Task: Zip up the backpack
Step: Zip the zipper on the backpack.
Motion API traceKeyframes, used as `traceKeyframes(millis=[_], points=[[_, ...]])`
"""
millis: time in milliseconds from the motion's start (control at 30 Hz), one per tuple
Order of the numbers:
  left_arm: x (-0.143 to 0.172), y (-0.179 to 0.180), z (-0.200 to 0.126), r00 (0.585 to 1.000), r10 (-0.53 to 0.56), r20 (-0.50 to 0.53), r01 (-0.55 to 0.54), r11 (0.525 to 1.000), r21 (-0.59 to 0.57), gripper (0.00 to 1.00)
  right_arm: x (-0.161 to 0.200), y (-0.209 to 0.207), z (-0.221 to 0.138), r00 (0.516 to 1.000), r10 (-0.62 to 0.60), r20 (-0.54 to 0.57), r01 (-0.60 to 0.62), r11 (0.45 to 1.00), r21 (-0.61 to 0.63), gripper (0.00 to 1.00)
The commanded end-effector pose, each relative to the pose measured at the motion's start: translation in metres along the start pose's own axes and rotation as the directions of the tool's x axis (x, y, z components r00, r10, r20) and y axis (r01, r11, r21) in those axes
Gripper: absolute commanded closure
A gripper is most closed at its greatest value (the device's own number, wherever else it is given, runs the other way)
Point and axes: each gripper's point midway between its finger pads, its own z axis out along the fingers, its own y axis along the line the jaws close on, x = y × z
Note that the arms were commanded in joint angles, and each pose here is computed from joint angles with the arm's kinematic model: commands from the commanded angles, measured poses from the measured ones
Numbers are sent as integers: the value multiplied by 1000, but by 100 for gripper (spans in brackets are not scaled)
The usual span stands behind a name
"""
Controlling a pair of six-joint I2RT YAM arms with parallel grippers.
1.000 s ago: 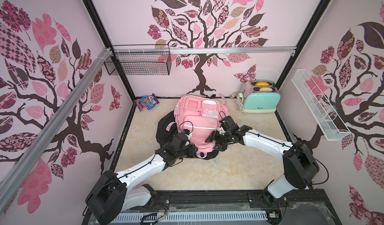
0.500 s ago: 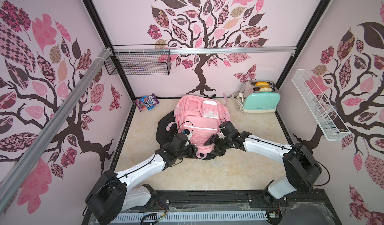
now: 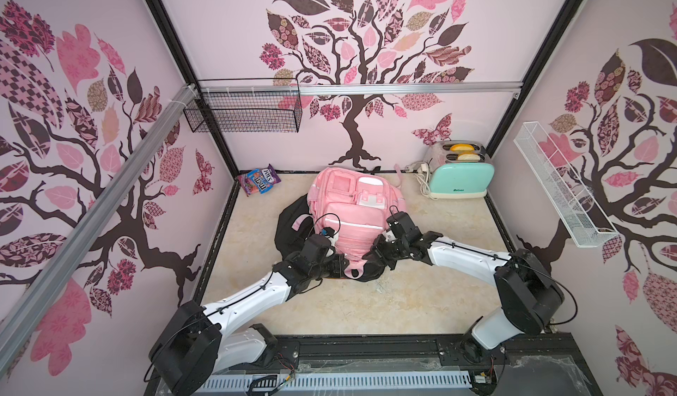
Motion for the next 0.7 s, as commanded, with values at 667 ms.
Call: traceKeyframes(millis=[667], points=[[-37,-38,-26,996,61,66,-65,996,53,100,3,48,-75,872,-485,-64,482,875,-49,100]])
